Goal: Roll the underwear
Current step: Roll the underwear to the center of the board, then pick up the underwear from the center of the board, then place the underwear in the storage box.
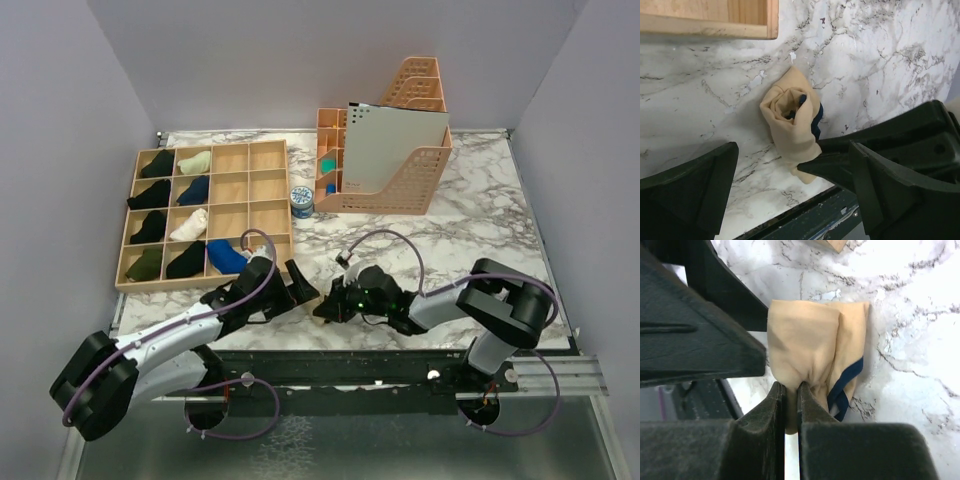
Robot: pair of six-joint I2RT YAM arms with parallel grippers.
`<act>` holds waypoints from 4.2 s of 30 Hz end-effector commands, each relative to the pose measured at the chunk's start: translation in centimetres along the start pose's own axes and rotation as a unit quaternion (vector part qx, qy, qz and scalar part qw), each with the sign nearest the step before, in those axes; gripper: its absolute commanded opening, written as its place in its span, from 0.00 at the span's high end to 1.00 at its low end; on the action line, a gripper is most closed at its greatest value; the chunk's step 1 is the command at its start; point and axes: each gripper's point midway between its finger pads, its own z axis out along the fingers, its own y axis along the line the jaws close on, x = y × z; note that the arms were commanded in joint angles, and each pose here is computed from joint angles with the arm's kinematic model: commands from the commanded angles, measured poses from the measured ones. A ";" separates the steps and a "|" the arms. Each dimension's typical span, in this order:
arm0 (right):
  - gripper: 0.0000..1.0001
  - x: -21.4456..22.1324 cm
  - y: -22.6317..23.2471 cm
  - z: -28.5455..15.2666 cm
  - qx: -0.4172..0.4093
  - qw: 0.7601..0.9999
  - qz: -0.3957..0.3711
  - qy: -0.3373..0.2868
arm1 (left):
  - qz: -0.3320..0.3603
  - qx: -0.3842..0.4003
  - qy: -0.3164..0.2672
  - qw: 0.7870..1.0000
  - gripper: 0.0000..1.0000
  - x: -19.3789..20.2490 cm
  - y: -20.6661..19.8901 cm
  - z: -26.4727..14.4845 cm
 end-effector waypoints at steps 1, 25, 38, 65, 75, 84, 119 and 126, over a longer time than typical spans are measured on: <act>0.96 3.1 0.6 -1.0 -0.061 0.989 0.130 0.046 | -0.001 0.046 -0.023 0.999 0.01 -0.4 -0.8 -0.5; 0.97 5.9 -4.5 -3.9 -0.066 0.923 0.379 0.009 | 0.007 0.055 0.054 0.997 0.19 4.6 -1.1 3.3; 0.93 5.8 -4.8 -4.6 -0.070 0.914 0.399 0.010 | -0.032 0.012 0.018 0.999 0.28 4.4 0.8 5.6; 0.52 2.7 -7.5 -7.4 0.089 0.982 0.166 0.027 | 0.058 -0.079 0.008 0.995 0.78 2.6 1.1 5.0; 0.52 -1.3 -8.0 -10.7 0.165 0.980 0.106 -0.012 | 0.122 -0.024 -0.006 0.992 0.99 0.5 -3.5 3.6; 0.52 -2.6 -7.3 -11.5 0.163 0.980 0.107 -0.033 | 0.111 0.007 -0.037 0.993 1.00 -4.5 -6.4 1.0; 0.52 -0.2 -7.3 -11.8 0.160 0.979 0.126 0.007 | -0.208 -0.040 -0.123 0.970 1.00 -14.6 4.4 2.7; 0.52 -0.2 -7.1 -11.2 0.149 0.980 0.129 0.008 | -0.250 -0.058 -0.133 0.957 1.00 -14.0 5.5 2.4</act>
